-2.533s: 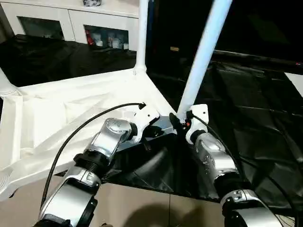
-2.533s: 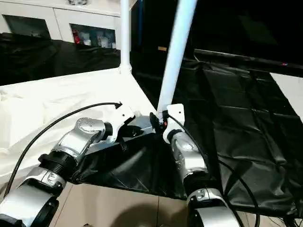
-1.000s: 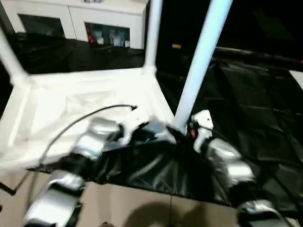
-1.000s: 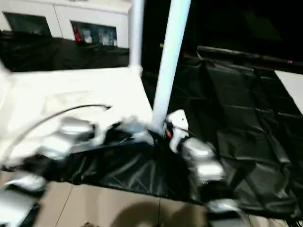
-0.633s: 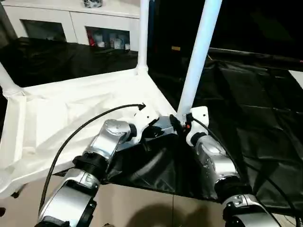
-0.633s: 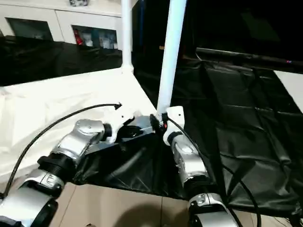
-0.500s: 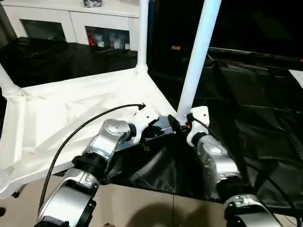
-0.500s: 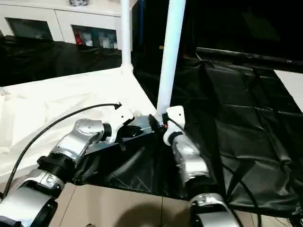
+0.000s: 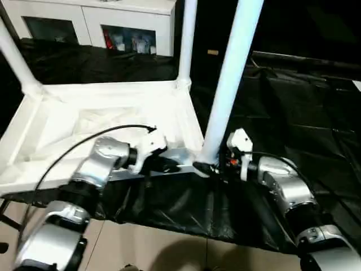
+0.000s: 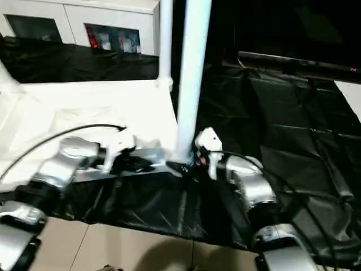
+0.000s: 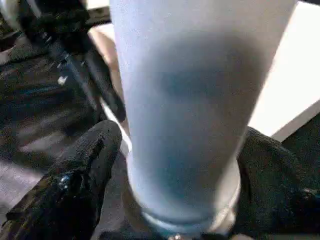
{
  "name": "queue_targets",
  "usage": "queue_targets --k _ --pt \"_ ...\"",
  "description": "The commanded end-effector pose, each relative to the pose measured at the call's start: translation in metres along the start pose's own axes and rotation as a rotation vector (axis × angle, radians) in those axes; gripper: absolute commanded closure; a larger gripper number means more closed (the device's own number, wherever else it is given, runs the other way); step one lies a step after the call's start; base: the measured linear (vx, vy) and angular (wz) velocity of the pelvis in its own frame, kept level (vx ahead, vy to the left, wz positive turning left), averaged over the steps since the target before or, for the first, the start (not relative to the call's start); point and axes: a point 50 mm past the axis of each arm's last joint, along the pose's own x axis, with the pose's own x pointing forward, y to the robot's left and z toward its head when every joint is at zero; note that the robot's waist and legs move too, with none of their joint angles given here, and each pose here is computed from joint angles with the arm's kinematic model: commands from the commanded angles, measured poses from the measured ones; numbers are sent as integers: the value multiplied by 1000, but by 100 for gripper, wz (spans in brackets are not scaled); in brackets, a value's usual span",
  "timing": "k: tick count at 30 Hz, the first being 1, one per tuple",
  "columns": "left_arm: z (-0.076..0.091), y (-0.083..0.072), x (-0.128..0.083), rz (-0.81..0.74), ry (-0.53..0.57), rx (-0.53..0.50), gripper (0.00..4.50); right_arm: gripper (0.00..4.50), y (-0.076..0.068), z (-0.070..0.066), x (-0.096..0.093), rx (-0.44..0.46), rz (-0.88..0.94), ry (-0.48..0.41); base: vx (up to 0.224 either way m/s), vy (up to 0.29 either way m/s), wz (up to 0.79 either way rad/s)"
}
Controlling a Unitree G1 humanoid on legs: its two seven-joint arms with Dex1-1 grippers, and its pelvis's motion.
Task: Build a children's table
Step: Rotate leg to tighten
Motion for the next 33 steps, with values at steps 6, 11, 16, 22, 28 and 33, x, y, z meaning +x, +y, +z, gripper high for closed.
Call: queue_targets --k 6,11,16,22,28,33 --pt "-2 -5 -8 -76 3 22 450 124 1 6 2 -35 100 40 0 0 0" --pt "-3 -5 -9 -94 11 27 450 158 3 7 3 -24 130 31 0 0 0" --pt "-5 -6 -5 -76 17 17 450 175 11 -5 4 37 146 40 0 0 0" --pt "3 -4 33 84 -9 -60 450 178 18 -26 20 139 -136 21 0 0 0" --pt "15 -7 76 183 1 -104 450 178 16 -29 47 304 -457 -51 0 0 0" --pt "27 -8 96 280 -11 -116 450 178 22 -11 76 289 -585 -87 0 0 0"
